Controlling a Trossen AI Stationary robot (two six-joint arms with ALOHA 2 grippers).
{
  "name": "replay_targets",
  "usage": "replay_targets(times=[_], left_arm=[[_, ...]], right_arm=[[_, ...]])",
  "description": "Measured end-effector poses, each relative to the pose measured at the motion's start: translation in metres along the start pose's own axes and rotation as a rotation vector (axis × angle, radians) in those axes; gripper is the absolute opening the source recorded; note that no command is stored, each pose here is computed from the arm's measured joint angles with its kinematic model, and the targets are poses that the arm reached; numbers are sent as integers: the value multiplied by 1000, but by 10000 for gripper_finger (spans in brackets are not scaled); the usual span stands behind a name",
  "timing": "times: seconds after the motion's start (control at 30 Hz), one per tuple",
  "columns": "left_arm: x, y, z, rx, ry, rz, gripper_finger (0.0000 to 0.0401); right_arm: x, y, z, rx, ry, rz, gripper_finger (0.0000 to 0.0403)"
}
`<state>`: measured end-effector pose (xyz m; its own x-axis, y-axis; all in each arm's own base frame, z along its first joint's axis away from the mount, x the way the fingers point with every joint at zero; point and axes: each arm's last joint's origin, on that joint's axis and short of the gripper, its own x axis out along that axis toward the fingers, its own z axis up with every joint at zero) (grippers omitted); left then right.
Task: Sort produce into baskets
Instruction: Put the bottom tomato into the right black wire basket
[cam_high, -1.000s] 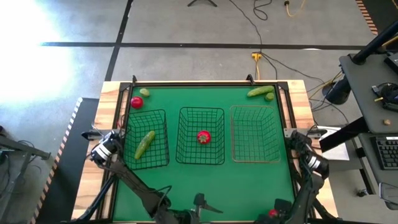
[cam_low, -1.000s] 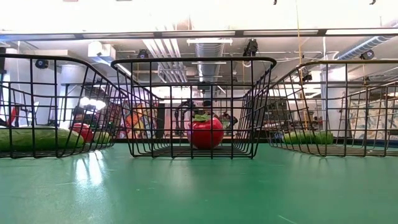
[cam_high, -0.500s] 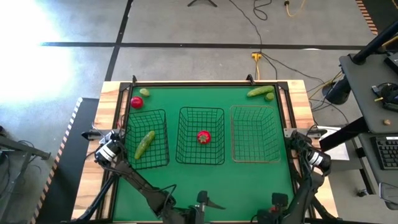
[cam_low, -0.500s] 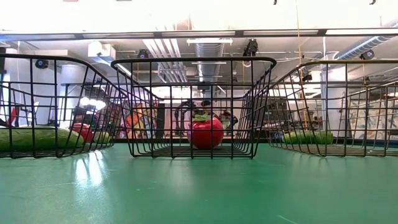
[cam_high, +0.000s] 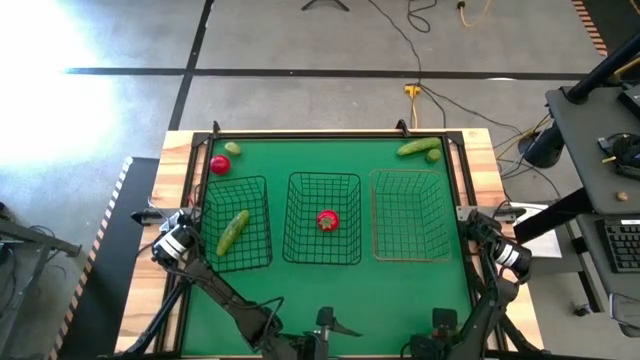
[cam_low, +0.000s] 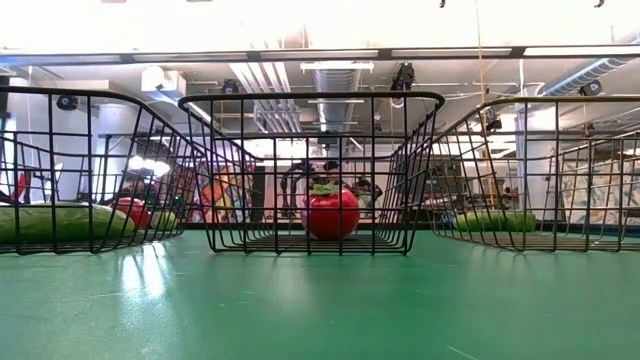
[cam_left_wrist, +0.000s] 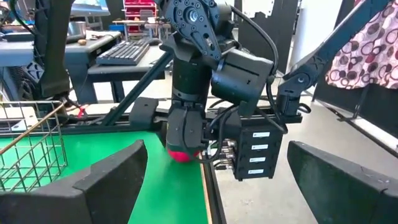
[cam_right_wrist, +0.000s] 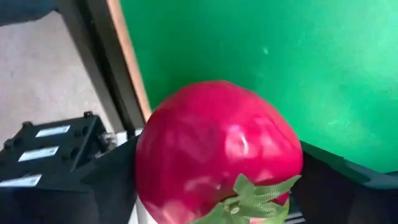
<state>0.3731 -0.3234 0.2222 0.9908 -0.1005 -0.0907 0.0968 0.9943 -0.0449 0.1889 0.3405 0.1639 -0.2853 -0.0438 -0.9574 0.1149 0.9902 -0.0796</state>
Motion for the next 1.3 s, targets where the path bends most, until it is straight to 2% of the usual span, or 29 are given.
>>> replay_targets(times=[0.1,0.17,0.3,0.37,0.57,0.7,0.83,0.93,1.1,1.3], left_arm=[[-3,1,-7,64,87,9,368],[-10,0,-10,88,160,54,368],[-32,-3,-2,72,205,203,362],[-43,-9,-2,90,225,226,356],[-64,-28,-6,160,245,169,329],[-71,-30,-8,207,230,228,316],[-79,-29,-7,182,251,257,310],[-85,-26,-14,161,287,301,309],[-97,-14,-31,107,377,391,309],[-119,-1,-29,76,392,507,309]], right_arm=[[-7,0,4,5,29,37,296],[-16,-1,8,15,20,63,295],[-49,-10,21,5,-92,96,295],[-67,-20,32,-6,-169,77,295],[-127,-87,94,7,-387,55,295],[-169,-137,131,11,-541,33,295],[-198,-185,156,-26,-641,-9,299],[-199,-220,176,-33,-648,-44,298],[-181,-267,206,-33,-644,-74,300],[-141,-295,231,-92,-601,134,301]])
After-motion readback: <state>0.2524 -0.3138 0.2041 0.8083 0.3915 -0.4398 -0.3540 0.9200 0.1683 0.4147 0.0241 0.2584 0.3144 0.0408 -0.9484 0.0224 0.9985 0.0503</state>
